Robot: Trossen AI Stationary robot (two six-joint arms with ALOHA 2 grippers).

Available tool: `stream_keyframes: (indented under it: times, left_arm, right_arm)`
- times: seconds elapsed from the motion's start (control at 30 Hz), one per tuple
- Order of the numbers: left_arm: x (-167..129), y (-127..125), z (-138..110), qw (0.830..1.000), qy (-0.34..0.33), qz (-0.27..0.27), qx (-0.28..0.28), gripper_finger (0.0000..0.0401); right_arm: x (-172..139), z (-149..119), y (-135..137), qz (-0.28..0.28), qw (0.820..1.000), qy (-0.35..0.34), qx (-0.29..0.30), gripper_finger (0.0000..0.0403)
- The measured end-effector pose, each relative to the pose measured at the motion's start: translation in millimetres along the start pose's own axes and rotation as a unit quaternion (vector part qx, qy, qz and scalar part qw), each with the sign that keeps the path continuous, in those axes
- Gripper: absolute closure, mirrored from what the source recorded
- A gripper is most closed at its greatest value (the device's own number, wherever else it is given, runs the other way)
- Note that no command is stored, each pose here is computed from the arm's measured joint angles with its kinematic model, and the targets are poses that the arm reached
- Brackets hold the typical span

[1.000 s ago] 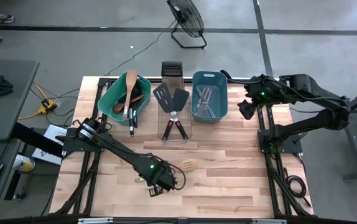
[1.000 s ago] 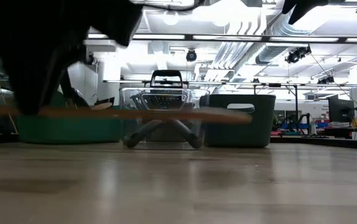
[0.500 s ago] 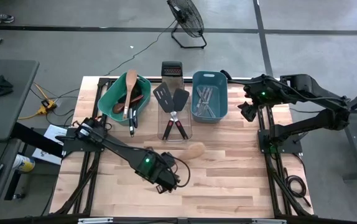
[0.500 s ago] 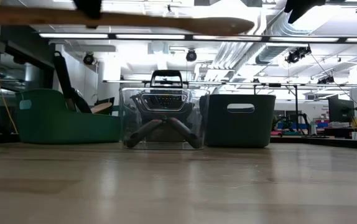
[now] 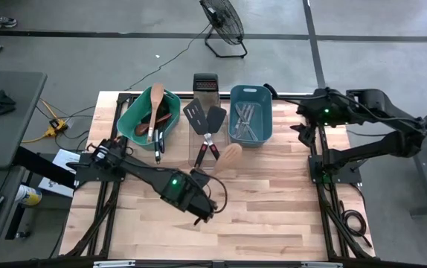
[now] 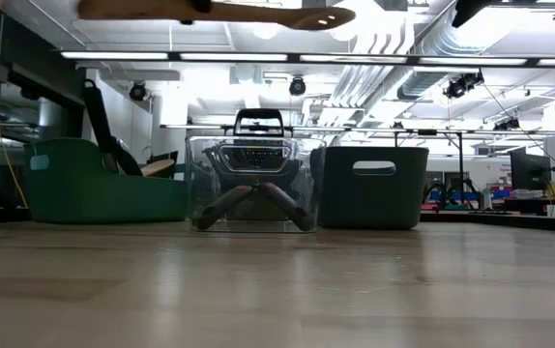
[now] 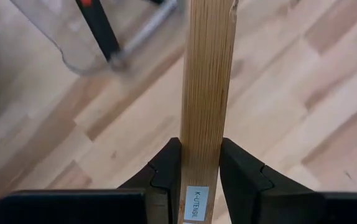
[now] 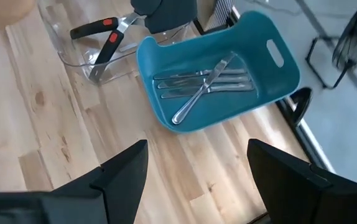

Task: Pick & Place Kitchen Items
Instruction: Put the wooden spatula into the green bin

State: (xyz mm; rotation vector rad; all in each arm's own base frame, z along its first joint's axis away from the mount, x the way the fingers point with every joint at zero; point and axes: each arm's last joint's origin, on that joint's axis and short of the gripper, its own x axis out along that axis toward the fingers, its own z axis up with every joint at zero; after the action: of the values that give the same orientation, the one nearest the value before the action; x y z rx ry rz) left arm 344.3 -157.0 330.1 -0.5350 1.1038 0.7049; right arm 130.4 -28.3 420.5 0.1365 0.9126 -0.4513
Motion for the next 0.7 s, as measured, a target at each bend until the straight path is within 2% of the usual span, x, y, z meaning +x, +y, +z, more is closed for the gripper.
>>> stream_keyframes:
  times: [0.17, 0.37, 0.53, 0.7]
  left_arm:
    - [-2.9, 6.0, 22.5, 0.999, -0.036, 0.002, -0.02, 0.0321]
    - [-7.5, 15.9, 50.7, 0.997, -0.071, 0.005, -0.021, 0.0321]
    - [-8.4, 24.8, 70.5, 0.996, -0.088, 0.011, -0.02, 0.0321]
    - [-5.8, 33.2, 85.5, 0.995, -0.09, 0.018, -0.022, 0.0321]
  right_arm:
    - [-15.5, -9.1, -5.0, 0.012, 0.999, -0.036, -0.034, 0.0135]
    - [-29.2, -34.1, -8.5, 0.097, 0.987, -0.125, -0.041, 0.0135]
    - [-17.5, -71.9, -9.7, 0.153, 0.975, -0.156, -0.023, 0.0135]
    - [6.8, -102.8, -5.9, 0.226, 0.955, -0.193, 0.006, 0.0135]
